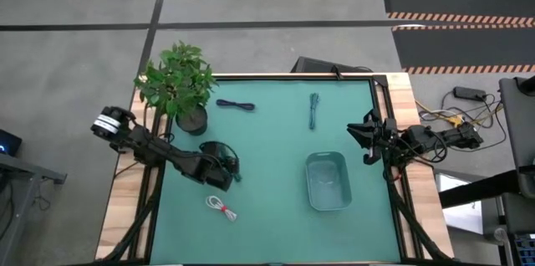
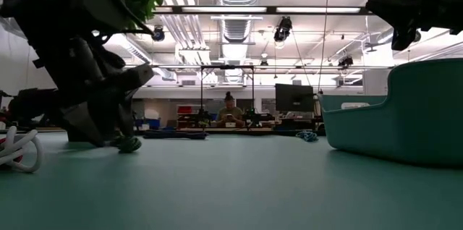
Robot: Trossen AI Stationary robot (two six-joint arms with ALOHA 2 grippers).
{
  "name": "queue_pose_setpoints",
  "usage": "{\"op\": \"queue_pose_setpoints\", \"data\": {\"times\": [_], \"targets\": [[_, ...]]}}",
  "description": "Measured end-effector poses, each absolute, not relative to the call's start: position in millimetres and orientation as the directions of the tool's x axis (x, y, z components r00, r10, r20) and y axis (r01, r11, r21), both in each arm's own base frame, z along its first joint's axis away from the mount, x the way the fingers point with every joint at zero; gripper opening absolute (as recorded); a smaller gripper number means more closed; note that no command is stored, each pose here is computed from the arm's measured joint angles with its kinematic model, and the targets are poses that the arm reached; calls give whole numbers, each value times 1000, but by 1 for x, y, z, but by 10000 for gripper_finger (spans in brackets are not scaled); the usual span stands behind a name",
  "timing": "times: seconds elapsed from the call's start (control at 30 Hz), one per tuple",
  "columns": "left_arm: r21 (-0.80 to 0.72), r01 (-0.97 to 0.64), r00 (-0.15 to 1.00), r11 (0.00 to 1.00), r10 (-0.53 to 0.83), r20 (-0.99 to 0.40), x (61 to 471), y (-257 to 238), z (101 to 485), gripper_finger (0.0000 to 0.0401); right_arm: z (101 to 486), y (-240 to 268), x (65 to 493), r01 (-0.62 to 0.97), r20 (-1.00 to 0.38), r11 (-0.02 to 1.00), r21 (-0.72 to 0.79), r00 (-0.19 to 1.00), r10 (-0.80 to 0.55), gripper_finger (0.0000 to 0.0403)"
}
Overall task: Pick and place USB-C Cables
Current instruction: Put the green charger cable into the blue bin
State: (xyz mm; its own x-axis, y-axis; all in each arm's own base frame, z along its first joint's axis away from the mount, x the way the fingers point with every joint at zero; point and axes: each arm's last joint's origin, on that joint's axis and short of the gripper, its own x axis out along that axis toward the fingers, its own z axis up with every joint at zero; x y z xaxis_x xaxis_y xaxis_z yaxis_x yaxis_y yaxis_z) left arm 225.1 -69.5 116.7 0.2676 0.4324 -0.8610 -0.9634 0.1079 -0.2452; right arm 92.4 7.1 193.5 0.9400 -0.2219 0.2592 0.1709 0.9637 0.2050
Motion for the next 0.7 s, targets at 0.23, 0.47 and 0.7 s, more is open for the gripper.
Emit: {"op": "queue_pose_setpoints", "data": {"times": [0.23,0.47,0.7], "targets": [[-169,-979,201,113,418,-886,219,-68,116,159,193,7,92,171,259,964,205,940,-222,57],[-154,-981,188,114,419,-888,217,-68,115,52,193,7,92,171,259,964,204,940,-222,57],[-167,-974,215,150,409,-887,218,-69,120,20,193,7,92,171,259,964,204,940,-222,57]]}}
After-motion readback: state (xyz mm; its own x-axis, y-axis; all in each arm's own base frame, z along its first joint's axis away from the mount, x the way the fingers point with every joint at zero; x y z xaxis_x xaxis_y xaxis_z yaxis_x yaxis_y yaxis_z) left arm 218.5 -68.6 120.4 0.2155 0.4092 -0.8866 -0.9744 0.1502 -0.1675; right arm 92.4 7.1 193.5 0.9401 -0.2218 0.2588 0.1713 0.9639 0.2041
